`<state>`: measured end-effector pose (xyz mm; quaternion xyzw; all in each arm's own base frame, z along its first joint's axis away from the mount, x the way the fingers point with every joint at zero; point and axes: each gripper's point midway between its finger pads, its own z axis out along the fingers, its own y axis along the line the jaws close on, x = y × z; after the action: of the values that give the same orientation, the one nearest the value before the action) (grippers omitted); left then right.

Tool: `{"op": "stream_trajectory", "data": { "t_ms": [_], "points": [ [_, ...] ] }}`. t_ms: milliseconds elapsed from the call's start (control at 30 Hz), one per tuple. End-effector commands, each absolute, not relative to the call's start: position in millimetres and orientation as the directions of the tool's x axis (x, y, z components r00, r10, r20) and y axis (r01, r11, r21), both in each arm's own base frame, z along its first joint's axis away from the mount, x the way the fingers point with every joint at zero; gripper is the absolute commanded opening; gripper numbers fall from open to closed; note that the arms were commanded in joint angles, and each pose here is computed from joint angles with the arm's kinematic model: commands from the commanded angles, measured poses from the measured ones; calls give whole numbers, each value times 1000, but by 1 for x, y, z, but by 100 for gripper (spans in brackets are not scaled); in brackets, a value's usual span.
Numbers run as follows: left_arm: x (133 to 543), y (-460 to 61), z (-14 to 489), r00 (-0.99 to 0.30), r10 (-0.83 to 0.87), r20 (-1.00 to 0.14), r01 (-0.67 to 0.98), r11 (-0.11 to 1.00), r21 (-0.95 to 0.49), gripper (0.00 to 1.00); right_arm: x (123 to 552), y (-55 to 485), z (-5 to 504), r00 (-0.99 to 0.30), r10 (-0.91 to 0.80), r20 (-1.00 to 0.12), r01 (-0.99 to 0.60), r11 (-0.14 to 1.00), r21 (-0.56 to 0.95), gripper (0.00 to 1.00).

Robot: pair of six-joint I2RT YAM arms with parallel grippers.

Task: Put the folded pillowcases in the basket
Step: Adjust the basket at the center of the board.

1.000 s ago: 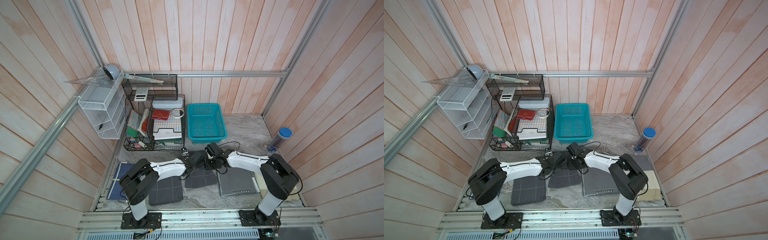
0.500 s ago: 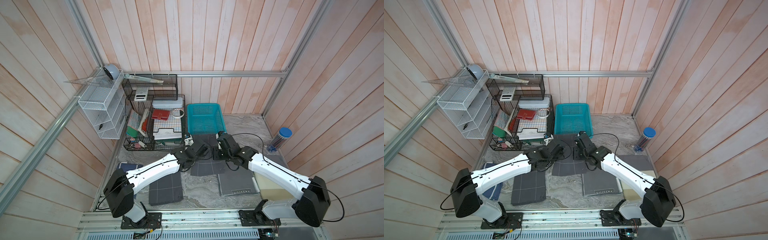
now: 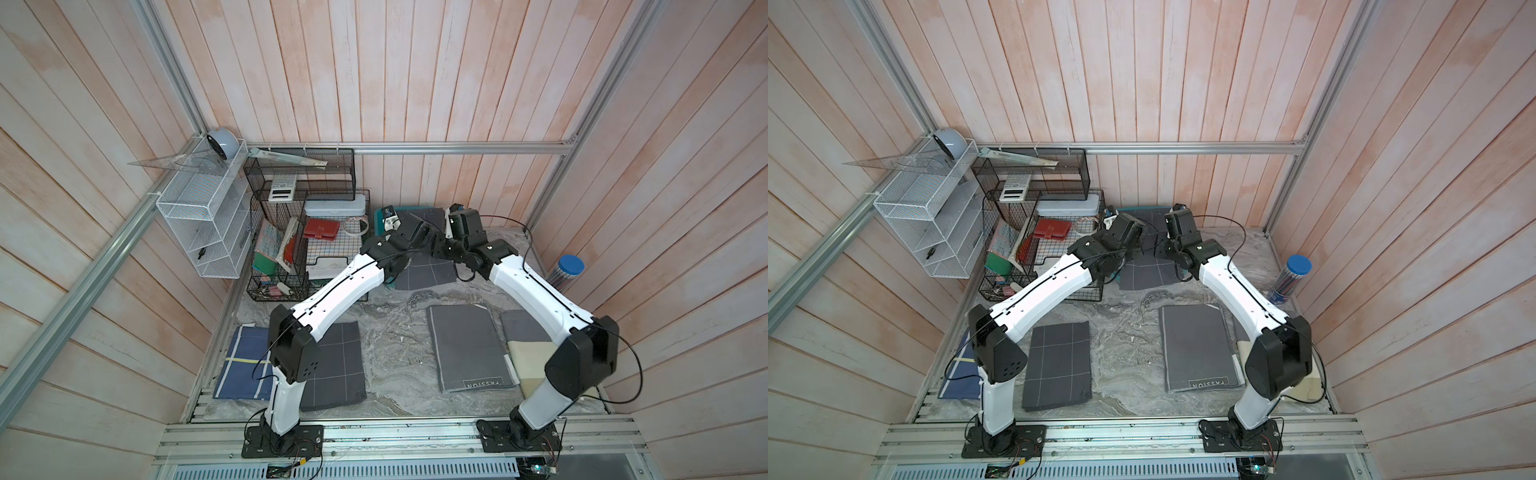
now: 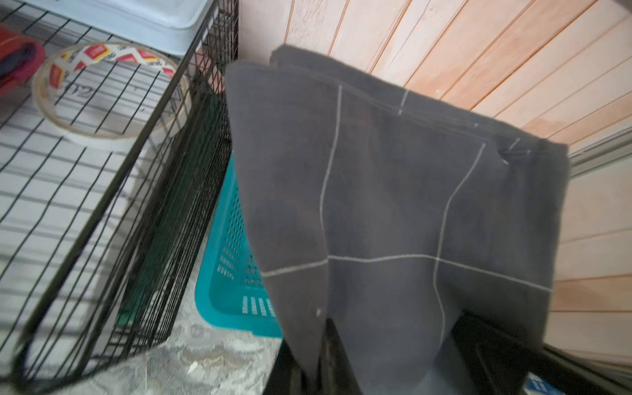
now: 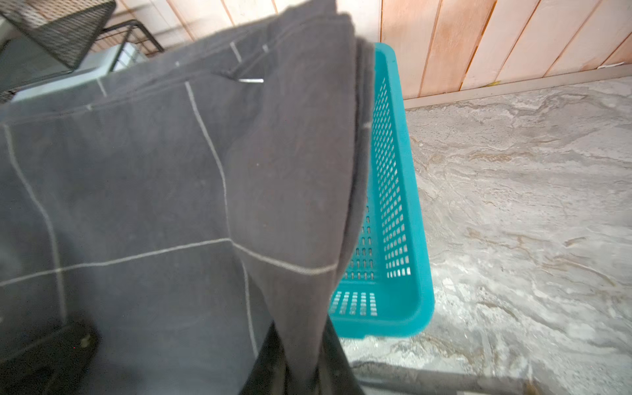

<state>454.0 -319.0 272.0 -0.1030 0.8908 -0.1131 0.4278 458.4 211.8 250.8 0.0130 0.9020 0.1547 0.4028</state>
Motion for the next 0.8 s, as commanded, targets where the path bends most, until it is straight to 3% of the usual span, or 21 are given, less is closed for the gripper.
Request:
{"op": "stream_trajectory", "data": {
  "t_ms": [0,367,567,767],
  "points": [
    [472,-315,261,-635,-189,-749,-79,981,-180,0,486,214,241,-680,137,-720,-114,951,288,3],
    [533,-331,209,-617,-187,-764,-89,982,-169,0,546,217,174,-746,123,-654,-96,952,290,2],
    [537,-339,169,-667,-159,-728,-67,986,-153,0,539,220,129,-808,137,-574,-58,950,308,0],
    [523,-340,145,-710,-128,-693,-61,991,-120,0,519,209,115,-808,155,-568,-34,951,308,0]
  ]
}}
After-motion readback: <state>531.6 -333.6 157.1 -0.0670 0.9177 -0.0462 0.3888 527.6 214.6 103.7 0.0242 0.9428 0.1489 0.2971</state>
